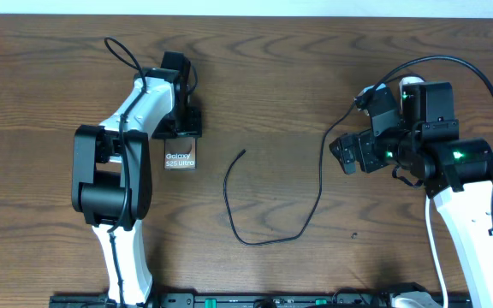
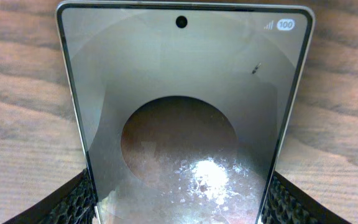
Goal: Plug charger to phone and switch on socket
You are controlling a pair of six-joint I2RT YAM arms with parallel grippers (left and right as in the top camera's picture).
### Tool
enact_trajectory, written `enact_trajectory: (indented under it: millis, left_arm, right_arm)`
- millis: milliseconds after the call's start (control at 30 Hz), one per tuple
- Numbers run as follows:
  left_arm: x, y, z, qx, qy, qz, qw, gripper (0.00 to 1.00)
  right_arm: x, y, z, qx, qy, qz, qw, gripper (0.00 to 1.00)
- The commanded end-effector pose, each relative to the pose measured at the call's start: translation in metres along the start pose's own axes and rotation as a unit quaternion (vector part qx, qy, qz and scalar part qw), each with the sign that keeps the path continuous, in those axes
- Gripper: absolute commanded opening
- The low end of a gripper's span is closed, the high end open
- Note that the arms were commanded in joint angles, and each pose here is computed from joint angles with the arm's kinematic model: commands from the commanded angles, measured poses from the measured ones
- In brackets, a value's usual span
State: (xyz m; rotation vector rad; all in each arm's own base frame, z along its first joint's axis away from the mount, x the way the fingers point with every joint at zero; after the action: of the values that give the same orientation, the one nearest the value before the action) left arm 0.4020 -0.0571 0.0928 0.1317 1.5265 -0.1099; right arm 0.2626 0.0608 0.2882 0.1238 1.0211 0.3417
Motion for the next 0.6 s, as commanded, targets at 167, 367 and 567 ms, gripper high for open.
enact_trajectory:
  millis: [167, 367, 567]
  left_arm:
    - [-0.072, 0.029, 0.008, -0.083, -0.092, 0.012, 0.992, 0.56]
    - [-0.131, 0.054, -0.008, -0.176, -0.158, 0.008, 0.971, 0.55]
    - [-0.18, 0.075, -0.034, -0.27, -0.209, 0.0, 0.94, 0.55]
  right_arm:
    - [-0.001, 0.011, 0.015, 0.098, -0.026, 0.066, 0.993, 0.99]
    - [0.022, 0.017, 0.024, 0.219, -0.007, 0.078, 0.973, 0.86]
    - [0.081, 0.044, 0.026, 0.335, 0.05, 0.072, 0.938, 0.66]
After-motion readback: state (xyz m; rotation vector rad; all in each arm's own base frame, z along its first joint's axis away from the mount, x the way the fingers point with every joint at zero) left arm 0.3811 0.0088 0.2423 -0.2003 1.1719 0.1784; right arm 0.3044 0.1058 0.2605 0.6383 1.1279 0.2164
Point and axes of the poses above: each gripper's point midway between its finger pads, its own x axis out along the fingers, its own y axis along the line the jaws close on, z = x × y, the point moved 9 cm from there along -x, back along the fingers, and after that the axes turned 12 degrees about x, right-handed, at the moved point
